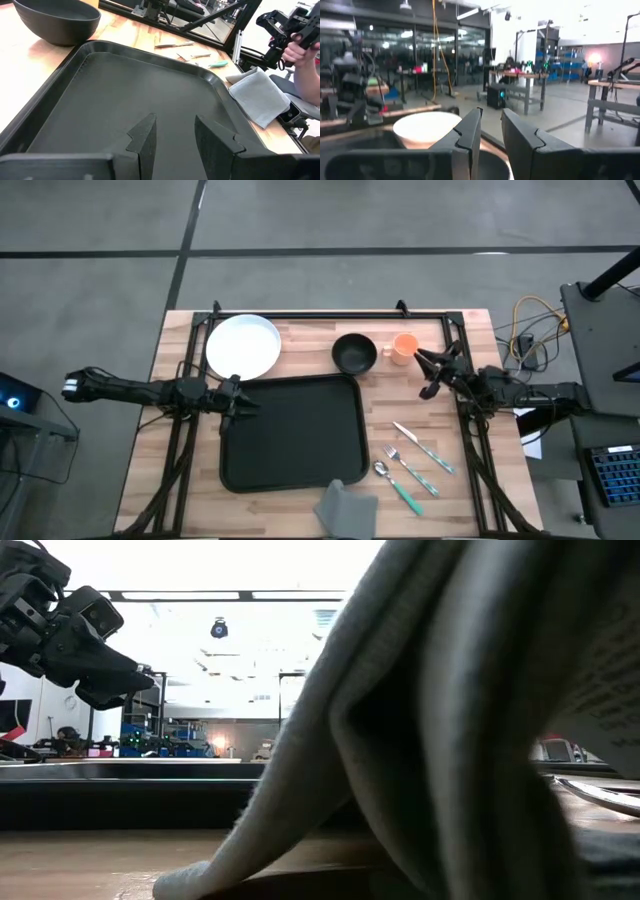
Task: Set up tray
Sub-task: Put the orange mug on the black tray
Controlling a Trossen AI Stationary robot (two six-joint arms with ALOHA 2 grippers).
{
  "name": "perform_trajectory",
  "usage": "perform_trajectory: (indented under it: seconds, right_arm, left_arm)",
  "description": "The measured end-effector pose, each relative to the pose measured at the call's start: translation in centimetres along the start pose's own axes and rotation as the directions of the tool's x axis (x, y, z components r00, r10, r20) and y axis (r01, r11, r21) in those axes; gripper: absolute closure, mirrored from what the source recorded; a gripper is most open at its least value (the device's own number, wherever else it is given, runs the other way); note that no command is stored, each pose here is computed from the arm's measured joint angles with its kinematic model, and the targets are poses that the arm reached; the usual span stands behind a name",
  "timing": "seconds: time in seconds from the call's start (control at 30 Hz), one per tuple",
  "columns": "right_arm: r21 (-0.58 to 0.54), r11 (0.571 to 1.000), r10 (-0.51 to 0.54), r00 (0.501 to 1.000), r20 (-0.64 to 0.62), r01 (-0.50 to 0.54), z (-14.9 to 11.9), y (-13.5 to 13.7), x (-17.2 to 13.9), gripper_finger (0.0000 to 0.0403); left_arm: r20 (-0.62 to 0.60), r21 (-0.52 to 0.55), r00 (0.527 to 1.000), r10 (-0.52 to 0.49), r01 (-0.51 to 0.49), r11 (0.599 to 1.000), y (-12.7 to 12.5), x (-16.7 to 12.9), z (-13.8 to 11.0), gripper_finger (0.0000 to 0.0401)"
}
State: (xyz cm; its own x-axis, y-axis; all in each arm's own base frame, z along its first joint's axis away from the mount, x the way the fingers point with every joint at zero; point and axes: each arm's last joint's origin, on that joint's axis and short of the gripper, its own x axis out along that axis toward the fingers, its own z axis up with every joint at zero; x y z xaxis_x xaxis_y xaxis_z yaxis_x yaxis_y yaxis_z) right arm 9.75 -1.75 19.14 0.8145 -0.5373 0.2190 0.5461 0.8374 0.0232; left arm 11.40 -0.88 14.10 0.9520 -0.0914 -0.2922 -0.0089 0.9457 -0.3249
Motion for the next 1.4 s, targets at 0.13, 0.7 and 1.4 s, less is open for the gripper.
perform_trajectory:
  seconds: [0.13,0.7,1.4]
  right_arm:
    - [0.016,1.0,-0.004,0.999,0.039,0.003,1.1,-0.1,0.1,0.0335]
    - [-0.094,0.991,0.081,0.989,-0.124,-0.093,10.9,-1.8,-1.3,0.0335]
    - [-0.157,0.978,0.066,0.918,-0.39,-0.138,10.6,-0.6,0.7,0.0335]
  left_arm:
    - [0.0,0.0,1.0,0.0,0.0,1.0,0.0,0.0,0.0,0.0286]
    - [0.0,0.0,1.0,0.0,0.0,1.0,0.0,0.0,0.0,0.0286]
    - [0.0,0.0,1.0,0.001,-0.001,1.0,0.0,0.0,0.0,0.0286]
